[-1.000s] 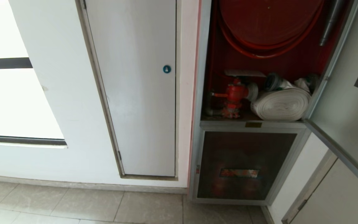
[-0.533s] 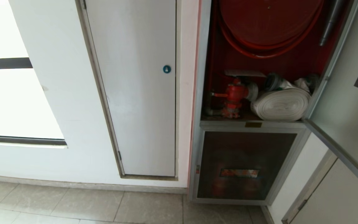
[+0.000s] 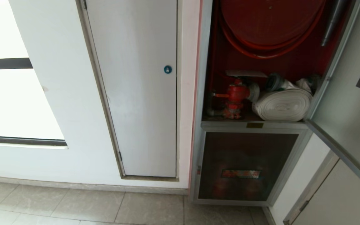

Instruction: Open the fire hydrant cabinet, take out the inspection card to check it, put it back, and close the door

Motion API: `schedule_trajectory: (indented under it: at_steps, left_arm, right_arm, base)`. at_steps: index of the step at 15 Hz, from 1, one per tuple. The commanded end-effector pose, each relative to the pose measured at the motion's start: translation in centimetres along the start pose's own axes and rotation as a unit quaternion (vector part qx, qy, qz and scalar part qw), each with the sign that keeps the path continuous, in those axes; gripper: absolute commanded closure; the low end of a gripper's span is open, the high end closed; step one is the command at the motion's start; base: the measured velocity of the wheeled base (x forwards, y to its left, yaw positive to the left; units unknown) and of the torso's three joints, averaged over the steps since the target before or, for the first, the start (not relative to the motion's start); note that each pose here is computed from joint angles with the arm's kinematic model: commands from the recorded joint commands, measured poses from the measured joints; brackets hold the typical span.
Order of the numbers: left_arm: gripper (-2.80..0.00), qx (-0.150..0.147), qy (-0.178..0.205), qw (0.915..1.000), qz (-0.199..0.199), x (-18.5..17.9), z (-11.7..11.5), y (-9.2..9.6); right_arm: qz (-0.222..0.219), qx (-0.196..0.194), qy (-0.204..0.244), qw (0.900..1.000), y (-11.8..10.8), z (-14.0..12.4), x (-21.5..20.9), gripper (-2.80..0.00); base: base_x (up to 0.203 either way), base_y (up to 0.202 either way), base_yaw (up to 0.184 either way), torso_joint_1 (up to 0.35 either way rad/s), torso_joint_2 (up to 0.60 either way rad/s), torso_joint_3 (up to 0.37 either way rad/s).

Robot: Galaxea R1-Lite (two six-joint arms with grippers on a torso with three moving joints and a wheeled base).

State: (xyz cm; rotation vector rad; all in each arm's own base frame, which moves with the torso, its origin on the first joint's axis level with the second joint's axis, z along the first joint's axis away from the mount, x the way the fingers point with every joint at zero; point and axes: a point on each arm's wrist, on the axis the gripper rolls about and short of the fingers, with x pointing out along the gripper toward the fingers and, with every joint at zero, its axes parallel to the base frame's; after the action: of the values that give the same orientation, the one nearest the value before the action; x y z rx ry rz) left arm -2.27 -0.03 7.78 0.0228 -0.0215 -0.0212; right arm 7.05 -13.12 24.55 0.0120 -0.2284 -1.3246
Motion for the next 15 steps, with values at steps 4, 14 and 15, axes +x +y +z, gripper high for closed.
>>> schedule_trajectory:
  at_steps: [4, 14, 15]
  left_arm:
    - [0.00, 0.000, 0.006, 1.0000, 0.000, 0.1, -0.3, 0.0]
    - [0.00, 0.000, 0.006, 1.0000, 0.000, 0.1, -0.3, 0.0]
    - [0.00, 0.000, 0.006, 1.0000, 0.000, 0.1, -0.3, 0.0]
  right_arm:
    - [-0.007, -0.007, 0.021, 1.000, -0.2, -1.3, 2.5, 0.00]
    - [0.112, 0.002, 0.006, 0.994, 1.2, -0.4, 5.1, 0.00]
    - [0.116, 0.002, 0.008, 0.993, 1.3, -0.4, 5.2, 0.00]
  base:
    - [0.000, 0.000, 0.000, 0.000, 0.00, 0.000]
    - [0.000, 0.000, 0.000, 0.000, 0.00, 0.000]
    - [0.000, 0.000, 0.000, 0.000, 0.00, 0.000]
